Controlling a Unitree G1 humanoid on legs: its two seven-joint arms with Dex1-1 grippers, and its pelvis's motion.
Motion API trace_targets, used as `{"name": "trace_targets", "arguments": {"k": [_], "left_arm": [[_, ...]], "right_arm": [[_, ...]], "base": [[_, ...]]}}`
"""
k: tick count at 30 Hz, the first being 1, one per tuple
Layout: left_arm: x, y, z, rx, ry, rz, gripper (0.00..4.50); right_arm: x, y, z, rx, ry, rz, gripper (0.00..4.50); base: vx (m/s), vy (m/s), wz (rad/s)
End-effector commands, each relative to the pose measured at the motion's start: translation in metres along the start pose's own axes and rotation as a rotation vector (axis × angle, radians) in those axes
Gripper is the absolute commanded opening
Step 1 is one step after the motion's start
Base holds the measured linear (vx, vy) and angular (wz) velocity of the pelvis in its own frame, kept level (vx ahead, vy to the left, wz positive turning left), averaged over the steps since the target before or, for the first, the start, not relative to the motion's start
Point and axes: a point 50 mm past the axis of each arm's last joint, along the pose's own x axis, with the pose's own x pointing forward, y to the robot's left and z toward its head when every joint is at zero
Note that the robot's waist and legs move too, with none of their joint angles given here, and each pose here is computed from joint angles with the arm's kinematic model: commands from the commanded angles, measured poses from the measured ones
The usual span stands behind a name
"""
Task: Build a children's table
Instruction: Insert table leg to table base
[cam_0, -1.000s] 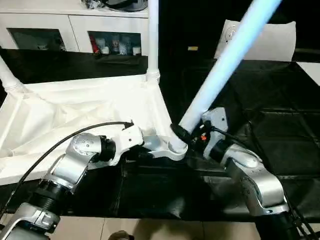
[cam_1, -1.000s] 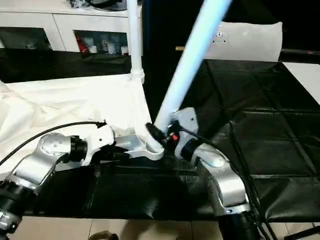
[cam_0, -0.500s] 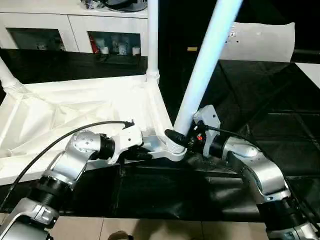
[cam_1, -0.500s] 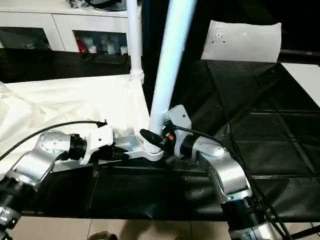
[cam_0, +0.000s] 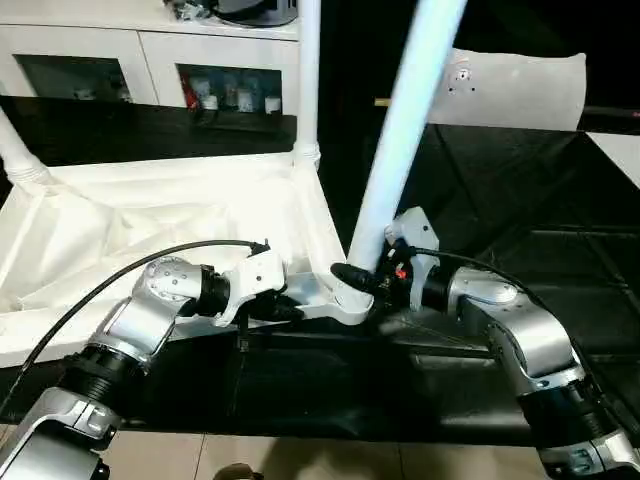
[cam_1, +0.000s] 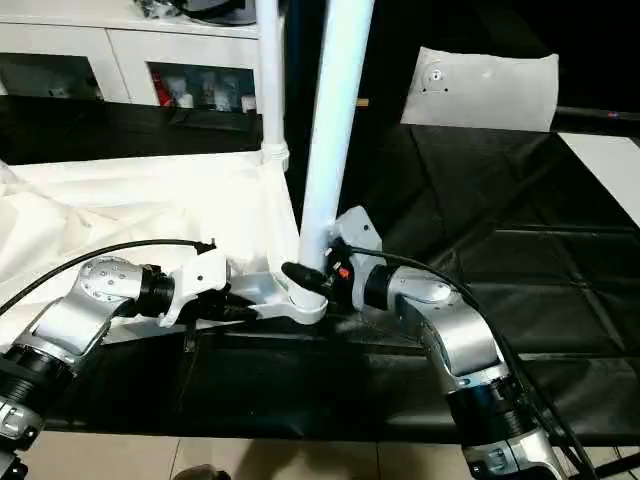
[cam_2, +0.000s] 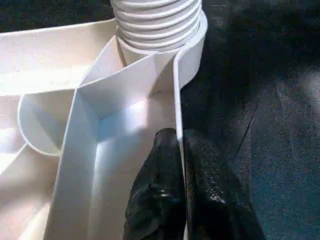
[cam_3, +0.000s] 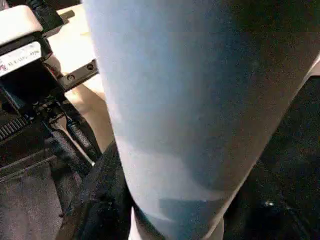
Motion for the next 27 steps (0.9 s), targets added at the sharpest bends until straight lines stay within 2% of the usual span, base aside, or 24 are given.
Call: {"name": "trace_targets", "arguments": {"k": [1,6,12,15,18,22,24,27], "left_arm": [[-0.005,0.002,-0.006,0.014,0.056,-0.003,0.00],[-0.005,0.000,-0.005,0.017,0.045,-0.018,0.00],[-0.005,0.000,-0.005,0.019,0.038,-0.018,0.00],[-0.005,0.001,-0.004,0.012,0.031,-0.009,0.00],[-0.006,0.002,-0.005,0.010,0.030,0.008,0.00],[-0.007,0.006,-0.003,-0.006,0.003,0.062,0.00],[-0.007,0.008,-0.004,-0.008,0.004,0.077,0.00],[-0.007,0.007,-0.006,-0.010,0.012,0.076,0.00]], "right_arm": [[0.000,0.001,-0.018,0.047,0.085,0.014,1.89],[0.001,0.001,-0.020,0.045,0.089,0.013,1.89],[0.004,-0.003,-0.030,0.183,0.043,-0.022,1.89],[-0.002,-0.004,-0.046,0.255,0.053,-0.044,1.89],[-0.004,-0.002,-0.054,0.288,0.047,-0.054,1.89],[-0.011,0.000,-0.068,0.349,-0.022,-0.112,1.89],[-0.015,0.004,-0.073,0.342,-0.041,-0.121,1.89],[-0.019,0.011,-0.075,0.226,-0.041,-0.121,1.89]], "base": [[0.000,0.000,0.00],[0.000,0.000,0.00],[0.000,0.000,0.00],[0.000,0.000,0.00],[0.000,0.000,0.00],[0.000,0.000,0.00],[0.000,0.000,0.00],[0.000,0.000,0.00]]}}
